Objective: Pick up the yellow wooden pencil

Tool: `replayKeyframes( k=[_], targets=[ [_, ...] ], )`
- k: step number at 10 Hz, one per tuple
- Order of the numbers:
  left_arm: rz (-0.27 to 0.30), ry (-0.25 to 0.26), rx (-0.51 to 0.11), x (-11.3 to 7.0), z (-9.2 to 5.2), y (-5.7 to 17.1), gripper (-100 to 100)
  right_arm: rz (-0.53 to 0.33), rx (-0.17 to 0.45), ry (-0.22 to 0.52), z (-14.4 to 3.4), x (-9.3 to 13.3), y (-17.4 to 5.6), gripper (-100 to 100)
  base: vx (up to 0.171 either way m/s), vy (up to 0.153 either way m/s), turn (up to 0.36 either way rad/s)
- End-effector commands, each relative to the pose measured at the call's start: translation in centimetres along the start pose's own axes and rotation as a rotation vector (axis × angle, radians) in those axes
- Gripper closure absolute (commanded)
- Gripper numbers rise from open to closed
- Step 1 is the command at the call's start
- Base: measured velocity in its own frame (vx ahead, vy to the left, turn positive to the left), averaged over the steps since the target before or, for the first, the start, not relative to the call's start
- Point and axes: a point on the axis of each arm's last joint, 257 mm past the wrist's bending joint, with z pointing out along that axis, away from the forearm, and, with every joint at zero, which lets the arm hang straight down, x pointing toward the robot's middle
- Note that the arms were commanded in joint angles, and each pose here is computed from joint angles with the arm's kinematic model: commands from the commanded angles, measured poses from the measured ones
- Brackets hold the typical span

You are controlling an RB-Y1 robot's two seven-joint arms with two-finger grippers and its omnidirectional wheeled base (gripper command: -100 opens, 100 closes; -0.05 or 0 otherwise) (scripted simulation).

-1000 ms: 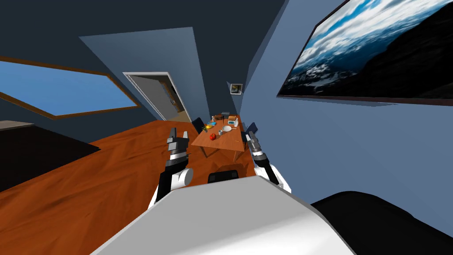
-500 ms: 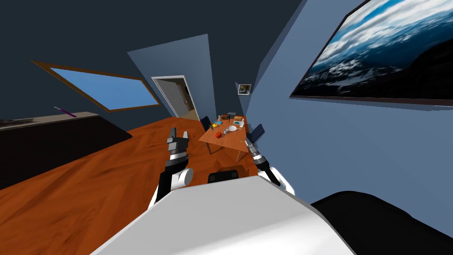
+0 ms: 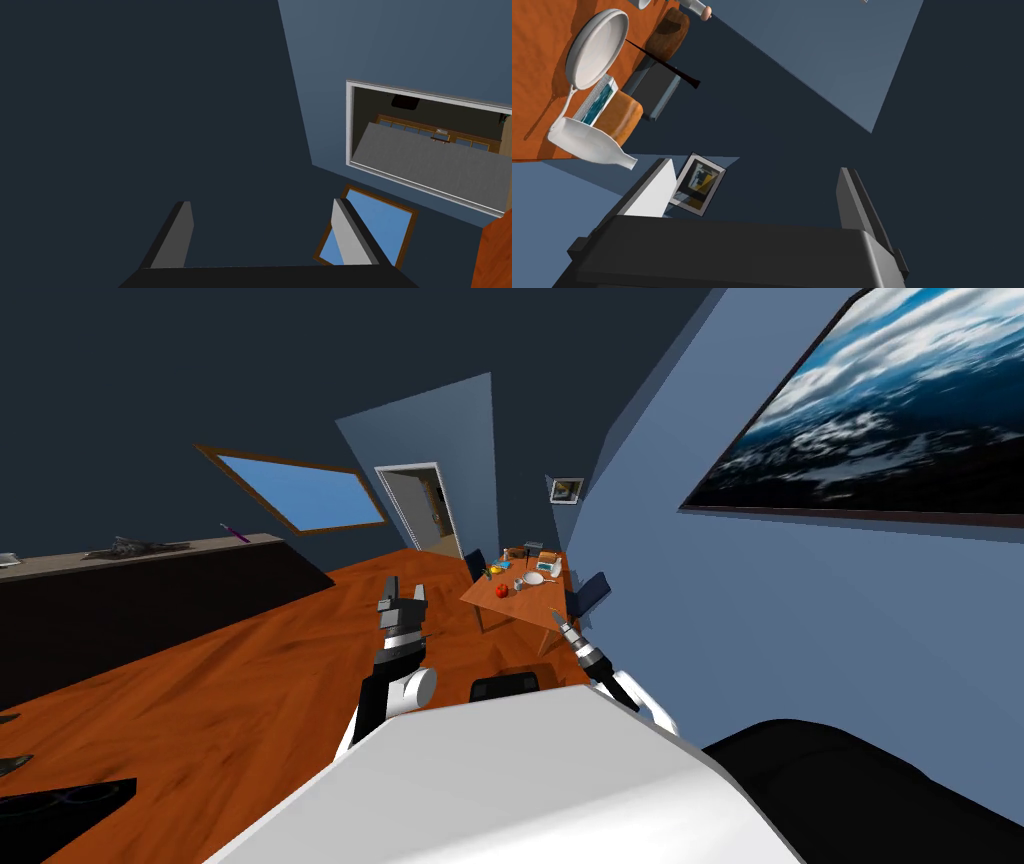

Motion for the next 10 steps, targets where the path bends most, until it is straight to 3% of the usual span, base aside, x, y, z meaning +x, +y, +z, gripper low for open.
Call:
replayKeyframes(
  k=[1, 2, 4, 7, 8, 9, 10],
  targets=[
    [0.0, 0.0, 0.0, 0.0, 0.0, 0.0, 0, -0.058, 0.053, 0.064, -1.3, 1.4, -2.6, -100, -0.03, 0.01, 0.284],
    [0.0, 0.0, 0.0, 0.0, 0.0, 0.0, 0, -0.056, 0.065, 0.066, -1.5, 1.5, -3.1, -100, -0.021, 0.002, 0.146],
    [0.0, 0.0, 0.0, 0.0, 0.0, 0.0, 0, -0.15, 0.153, 0.177, -4.2, 3.3, -7.3, -100, -0.026, 0.001, 0.411],
    [0.0, 0.0, 0.0, 0.0, 0.0, 0.0, 0, -0.199, 0.219, 0.243, -6.4, 4.2, -10.4, -100, -0.01, -0.009, 0.148],
    [0.0, 0.0, 0.0, 0.0, 0.0, 0.0, 0, -0.245, 0.267, 0.304, -8.4, 4.8, -12.7, -100, -0.001, -0.007, 0.376],
    [0.0, 0.0, 0.0, 0.0, 0.0, 0.0, 0, -0.245, 0.267, 0.304, -8.4, 4.8, -12.7, -100, 0.0, -0.018, 0.149],
    [0.0, 0.0, 0.0, 0.0, 0.0, 0.0, 0, -0.29, 0.298, 0.361, -10.0, 5.3, -14.2, -100, -0.001, -0.018, 0.285]
  ],
)
